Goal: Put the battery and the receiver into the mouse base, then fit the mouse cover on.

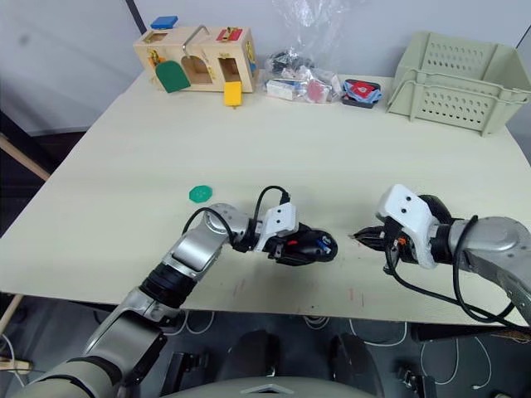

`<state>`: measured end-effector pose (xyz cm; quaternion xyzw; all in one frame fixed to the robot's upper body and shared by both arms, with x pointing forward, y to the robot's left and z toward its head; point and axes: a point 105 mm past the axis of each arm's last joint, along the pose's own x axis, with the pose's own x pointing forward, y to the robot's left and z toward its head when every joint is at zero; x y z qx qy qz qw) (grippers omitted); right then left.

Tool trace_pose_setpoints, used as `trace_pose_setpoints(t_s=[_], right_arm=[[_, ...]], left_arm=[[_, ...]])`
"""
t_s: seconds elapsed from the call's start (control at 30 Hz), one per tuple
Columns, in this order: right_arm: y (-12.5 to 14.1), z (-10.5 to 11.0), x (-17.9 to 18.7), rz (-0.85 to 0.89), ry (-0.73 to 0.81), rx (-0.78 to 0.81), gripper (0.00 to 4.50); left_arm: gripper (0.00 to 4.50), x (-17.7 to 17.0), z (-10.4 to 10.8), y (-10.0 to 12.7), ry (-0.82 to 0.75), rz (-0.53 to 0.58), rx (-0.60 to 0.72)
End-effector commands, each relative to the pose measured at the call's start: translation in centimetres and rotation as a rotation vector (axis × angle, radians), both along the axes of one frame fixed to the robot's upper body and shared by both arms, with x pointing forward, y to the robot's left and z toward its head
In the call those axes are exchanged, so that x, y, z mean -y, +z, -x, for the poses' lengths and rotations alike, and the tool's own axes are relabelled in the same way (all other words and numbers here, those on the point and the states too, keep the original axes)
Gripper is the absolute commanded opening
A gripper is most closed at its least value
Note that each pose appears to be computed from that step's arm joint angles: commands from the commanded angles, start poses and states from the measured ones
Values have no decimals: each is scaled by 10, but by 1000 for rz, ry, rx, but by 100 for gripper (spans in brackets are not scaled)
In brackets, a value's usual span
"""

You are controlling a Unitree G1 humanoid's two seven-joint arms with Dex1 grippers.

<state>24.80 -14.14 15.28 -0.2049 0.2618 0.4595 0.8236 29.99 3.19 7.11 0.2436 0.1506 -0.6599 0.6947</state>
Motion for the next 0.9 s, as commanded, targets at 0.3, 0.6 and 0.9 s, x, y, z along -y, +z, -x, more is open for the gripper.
trace_pose_setpoints(t_s=[0.3, 0.6, 0.9], right_arm=[[22, -25, -21, 117, -73, -215, 0], [24, -35, -27, 235, -115, -341, 0], [18, -41, -29, 297, -226, -436, 0]], left_arm=[[294, 15, -3, -6, -22, -34, -2], [294, 23, 0, -7, -39, -38, -24], [294, 25, 4, -10, -26, -40, -41]])
